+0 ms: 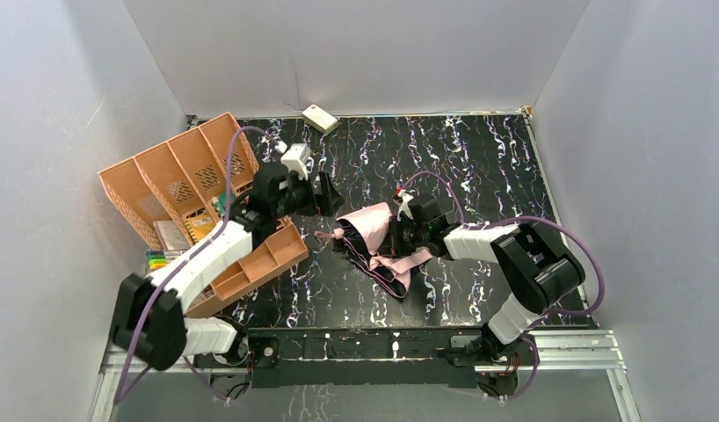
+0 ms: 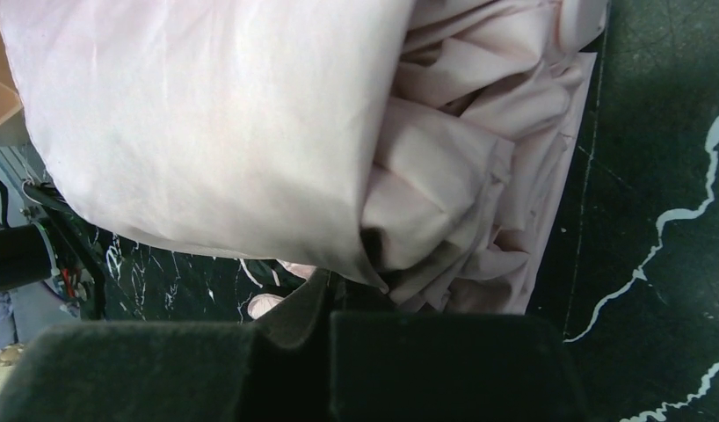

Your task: Put away the umbrella

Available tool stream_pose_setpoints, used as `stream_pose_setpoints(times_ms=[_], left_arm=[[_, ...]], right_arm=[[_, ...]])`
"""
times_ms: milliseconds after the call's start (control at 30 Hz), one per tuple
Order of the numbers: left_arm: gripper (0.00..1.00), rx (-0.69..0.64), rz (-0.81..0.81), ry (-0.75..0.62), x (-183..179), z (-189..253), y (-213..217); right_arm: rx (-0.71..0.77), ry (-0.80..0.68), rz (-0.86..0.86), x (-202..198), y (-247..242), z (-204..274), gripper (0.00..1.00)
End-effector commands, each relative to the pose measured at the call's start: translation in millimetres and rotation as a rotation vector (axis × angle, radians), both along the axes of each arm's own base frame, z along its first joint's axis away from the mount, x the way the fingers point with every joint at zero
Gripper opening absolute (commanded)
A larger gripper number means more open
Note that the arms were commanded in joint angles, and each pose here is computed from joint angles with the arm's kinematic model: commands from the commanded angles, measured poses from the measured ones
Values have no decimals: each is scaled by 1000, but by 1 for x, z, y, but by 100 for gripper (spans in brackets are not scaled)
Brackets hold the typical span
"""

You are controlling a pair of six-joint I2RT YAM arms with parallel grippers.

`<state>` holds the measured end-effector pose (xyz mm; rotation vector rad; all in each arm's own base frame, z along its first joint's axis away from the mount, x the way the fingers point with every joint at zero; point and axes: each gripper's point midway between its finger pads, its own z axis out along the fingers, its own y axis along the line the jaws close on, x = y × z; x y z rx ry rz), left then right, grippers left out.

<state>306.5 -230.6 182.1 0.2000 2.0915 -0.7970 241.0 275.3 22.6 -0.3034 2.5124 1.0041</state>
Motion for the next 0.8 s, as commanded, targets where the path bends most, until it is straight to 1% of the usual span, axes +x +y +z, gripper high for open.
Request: stream_pose_setpoints(times_ms=[0,300,600,767], left_arm=[[98,52,-241,37,7,-5,-17],[98,110,-453,90,30,-47,-33],[98,90,-636,84,41,-70,-54],[98,65,-719,135,38,-85,-62]], right_arm=[[-213,106,15,-34,-45,-47,0],[-211,97,40,-34,-44,-44,0],[-203,106,52,-35,-42,-45,0],[-198,109,55,-34,-40,-46,0]])
